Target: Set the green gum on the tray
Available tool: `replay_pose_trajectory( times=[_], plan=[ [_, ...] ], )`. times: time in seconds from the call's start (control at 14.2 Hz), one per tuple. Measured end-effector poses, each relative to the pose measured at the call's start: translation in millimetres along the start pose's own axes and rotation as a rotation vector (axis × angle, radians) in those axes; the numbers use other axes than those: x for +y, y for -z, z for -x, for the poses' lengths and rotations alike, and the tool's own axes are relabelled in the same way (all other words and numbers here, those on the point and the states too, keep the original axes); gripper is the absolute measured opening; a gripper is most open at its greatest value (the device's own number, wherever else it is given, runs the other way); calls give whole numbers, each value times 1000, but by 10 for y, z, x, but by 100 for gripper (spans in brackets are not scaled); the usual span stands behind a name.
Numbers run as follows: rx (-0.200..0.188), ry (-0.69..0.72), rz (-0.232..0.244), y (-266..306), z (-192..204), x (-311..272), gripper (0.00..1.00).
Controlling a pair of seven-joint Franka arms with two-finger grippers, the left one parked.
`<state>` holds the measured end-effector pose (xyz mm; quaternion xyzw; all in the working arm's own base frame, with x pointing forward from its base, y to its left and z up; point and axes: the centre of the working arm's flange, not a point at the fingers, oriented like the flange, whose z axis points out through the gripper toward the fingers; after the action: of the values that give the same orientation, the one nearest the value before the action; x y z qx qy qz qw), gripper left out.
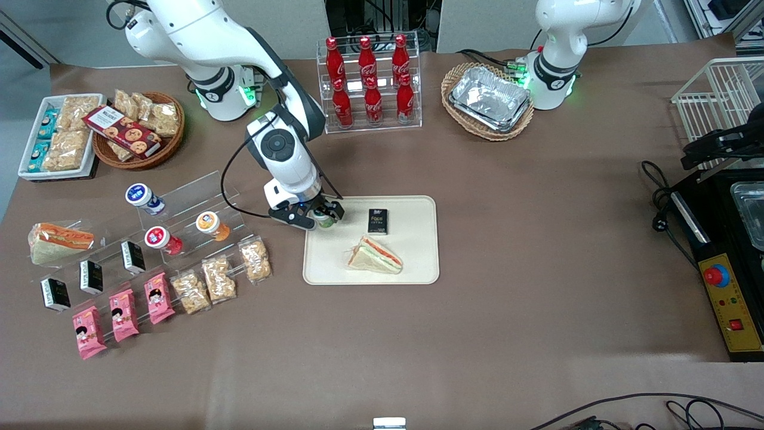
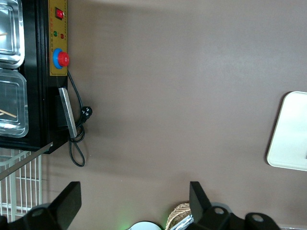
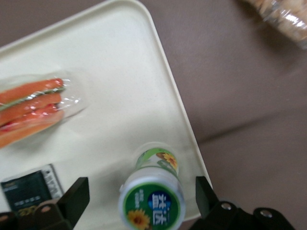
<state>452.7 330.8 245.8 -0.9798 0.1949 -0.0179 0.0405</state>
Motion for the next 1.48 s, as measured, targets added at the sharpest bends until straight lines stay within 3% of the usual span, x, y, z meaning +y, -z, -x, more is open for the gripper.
replay_pose_trajectory(
  times=[0.21, 0.49, 0.84, 0.98, 1.27, 1.34, 1.48],
  plan=[
    [-8, -22, -1, 632, -179, 60, 99],
    [-26, 8, -2, 1684, -642, 637, 99],
    [-110, 87, 24, 2725, -1359, 1723, 100],
    [-115, 111, 16, 2992, -1669, 2237, 100],
    [-83, 158, -2, 3301, -1967, 2814, 100],
    [-85, 161, -2, 3348, -1999, 2871, 100],
    [-123, 165, 10, 3388, -2048, 2913, 100]
  ],
)
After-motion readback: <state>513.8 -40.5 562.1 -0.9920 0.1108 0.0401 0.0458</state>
